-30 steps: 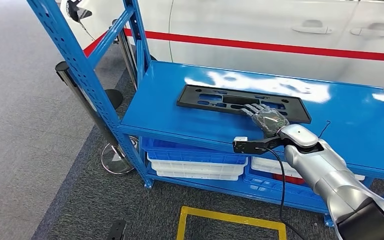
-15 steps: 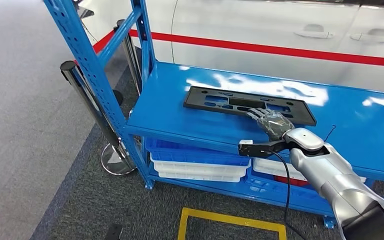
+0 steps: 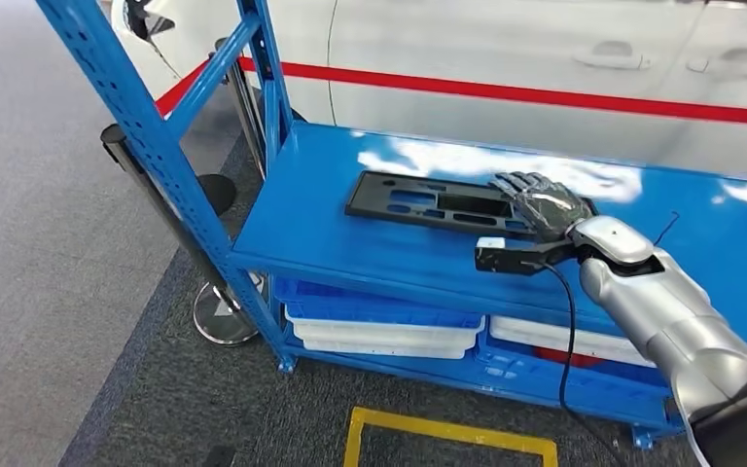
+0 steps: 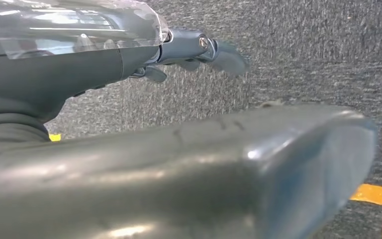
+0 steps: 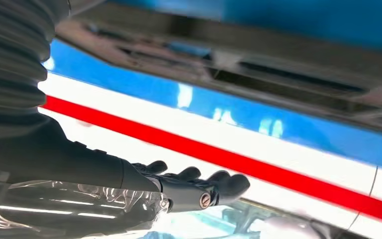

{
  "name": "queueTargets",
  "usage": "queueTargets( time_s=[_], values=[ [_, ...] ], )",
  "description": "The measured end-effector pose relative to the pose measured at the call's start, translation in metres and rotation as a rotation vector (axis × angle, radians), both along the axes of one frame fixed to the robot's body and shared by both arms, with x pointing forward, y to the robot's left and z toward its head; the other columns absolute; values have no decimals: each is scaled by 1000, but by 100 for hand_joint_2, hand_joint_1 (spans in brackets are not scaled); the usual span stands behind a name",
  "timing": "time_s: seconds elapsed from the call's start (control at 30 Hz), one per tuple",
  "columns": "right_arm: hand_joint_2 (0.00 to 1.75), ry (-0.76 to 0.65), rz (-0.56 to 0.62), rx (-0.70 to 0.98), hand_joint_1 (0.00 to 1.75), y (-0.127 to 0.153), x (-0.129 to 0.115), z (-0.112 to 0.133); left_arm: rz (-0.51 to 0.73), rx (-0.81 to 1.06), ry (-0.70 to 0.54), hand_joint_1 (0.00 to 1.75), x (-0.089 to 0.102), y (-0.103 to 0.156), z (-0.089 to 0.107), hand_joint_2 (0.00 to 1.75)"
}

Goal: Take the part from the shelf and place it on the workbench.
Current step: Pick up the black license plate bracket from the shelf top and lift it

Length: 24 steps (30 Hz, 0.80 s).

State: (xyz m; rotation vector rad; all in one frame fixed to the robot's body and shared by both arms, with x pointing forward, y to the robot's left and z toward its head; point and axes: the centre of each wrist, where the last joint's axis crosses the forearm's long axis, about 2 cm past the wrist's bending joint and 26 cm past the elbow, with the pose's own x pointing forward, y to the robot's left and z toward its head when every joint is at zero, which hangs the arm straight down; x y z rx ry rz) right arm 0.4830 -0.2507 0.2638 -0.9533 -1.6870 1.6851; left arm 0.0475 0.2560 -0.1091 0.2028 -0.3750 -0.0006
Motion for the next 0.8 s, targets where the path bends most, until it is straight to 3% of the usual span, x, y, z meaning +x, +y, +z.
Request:
queueTargets(
  time_s=[0.3, 0.63, 0.8],
  values=[
    [175, -5, 5, -4, 0, 5, -4, -4, 2, -4, 3, 0, 2, 0, 0, 0],
    [175, 29, -4, 5, 0, -8, -4, -7, -2, -18, -2, 0, 1, 0, 0, 0],
    [175, 52, 4, -3, 0, 1, -10, -23, 4, -21, -2, 0, 2, 0, 0, 0]
  ],
)
